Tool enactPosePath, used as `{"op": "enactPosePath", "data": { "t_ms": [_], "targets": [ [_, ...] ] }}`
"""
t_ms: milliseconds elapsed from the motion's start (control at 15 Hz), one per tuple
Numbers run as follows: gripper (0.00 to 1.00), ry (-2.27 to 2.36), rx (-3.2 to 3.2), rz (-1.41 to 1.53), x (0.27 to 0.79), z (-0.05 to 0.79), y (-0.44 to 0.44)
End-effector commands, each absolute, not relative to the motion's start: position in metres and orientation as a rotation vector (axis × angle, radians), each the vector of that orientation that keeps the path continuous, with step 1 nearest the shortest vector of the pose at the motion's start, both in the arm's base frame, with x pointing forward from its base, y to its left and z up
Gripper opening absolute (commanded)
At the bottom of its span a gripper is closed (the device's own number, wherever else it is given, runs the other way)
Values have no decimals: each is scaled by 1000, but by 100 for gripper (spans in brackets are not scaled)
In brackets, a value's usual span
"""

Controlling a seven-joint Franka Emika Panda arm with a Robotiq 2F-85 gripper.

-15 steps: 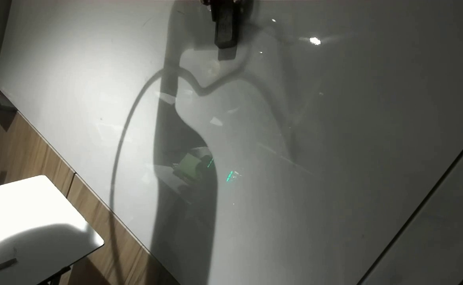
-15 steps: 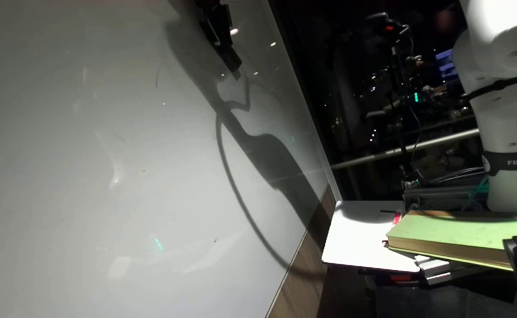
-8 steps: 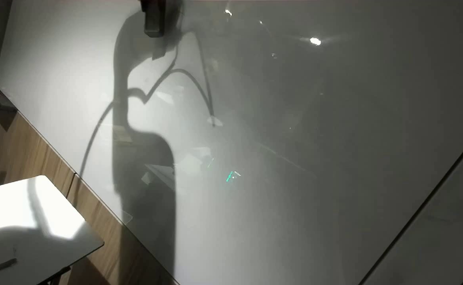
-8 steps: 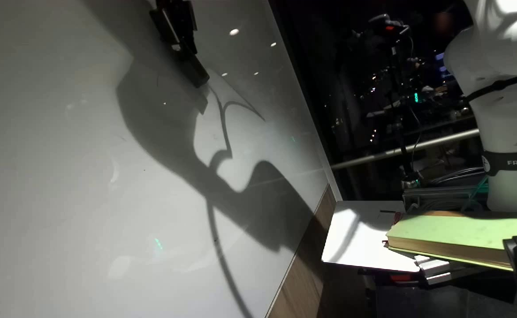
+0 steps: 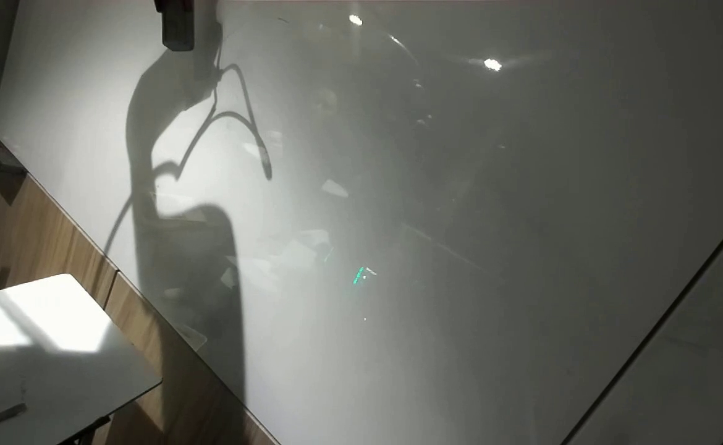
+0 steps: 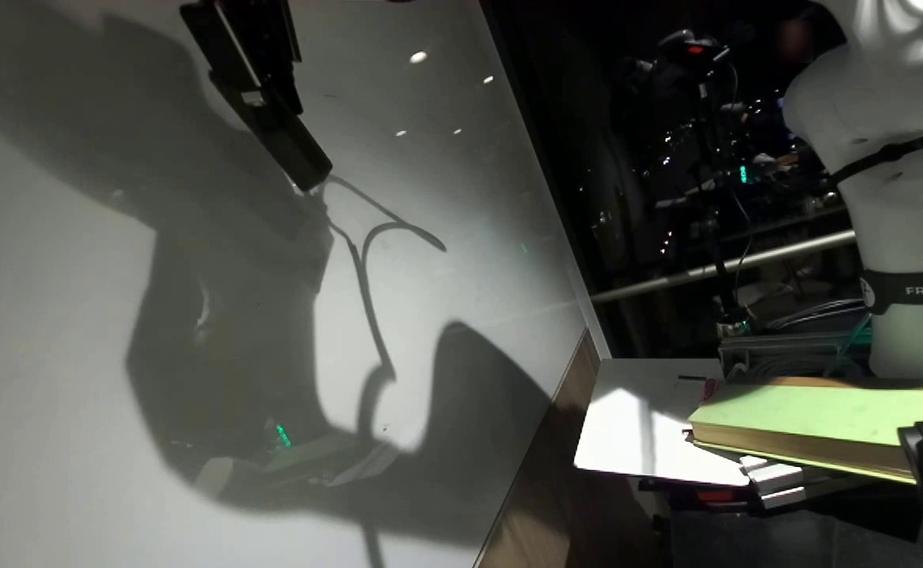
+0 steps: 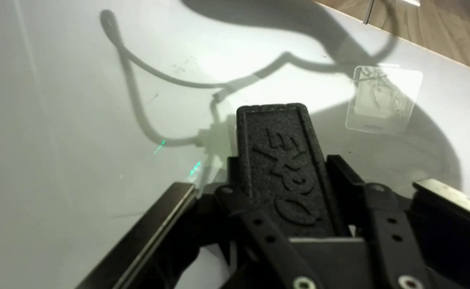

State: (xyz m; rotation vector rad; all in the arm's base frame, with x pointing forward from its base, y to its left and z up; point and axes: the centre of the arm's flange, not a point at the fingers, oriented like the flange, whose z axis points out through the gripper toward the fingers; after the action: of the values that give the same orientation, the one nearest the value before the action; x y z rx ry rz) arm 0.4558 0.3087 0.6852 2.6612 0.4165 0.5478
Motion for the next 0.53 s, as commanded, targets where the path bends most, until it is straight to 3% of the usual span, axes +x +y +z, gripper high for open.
{"op": "enactPosePath", "data": {
  "t_ms": [0,467],
  "targets": [
    [29,397,2597,583,462,687,322],
    [29,332,2502,619,485,697,306]
  ]
}}
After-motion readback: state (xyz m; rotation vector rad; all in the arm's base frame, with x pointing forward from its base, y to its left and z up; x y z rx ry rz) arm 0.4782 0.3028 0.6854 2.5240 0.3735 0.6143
